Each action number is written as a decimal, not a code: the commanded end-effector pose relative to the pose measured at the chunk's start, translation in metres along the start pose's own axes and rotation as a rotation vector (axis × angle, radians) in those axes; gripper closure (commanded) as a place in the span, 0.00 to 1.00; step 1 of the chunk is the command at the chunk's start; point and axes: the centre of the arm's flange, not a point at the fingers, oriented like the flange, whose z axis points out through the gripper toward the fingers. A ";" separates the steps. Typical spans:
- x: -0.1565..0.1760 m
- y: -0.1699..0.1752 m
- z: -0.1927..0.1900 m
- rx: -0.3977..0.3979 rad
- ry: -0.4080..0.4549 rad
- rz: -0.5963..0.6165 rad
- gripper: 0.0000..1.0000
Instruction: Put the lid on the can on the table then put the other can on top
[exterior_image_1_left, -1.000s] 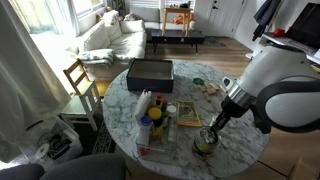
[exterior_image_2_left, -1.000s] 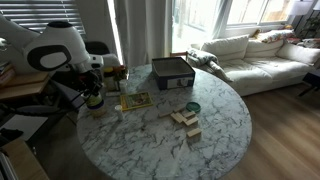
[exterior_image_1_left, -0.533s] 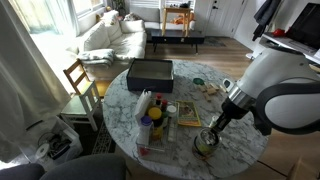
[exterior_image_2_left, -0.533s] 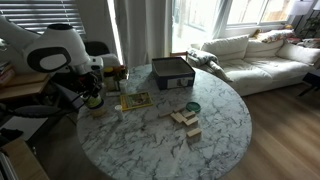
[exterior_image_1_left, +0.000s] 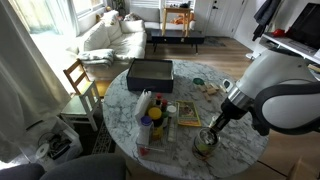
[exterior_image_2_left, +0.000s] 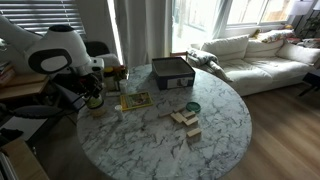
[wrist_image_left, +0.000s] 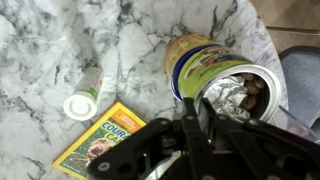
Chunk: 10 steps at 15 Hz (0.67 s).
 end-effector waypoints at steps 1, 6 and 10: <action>-0.003 0.000 0.005 0.003 0.030 0.028 0.97; -0.005 0.002 0.009 0.004 0.009 0.034 0.97; -0.006 0.005 0.011 0.001 0.005 0.046 0.97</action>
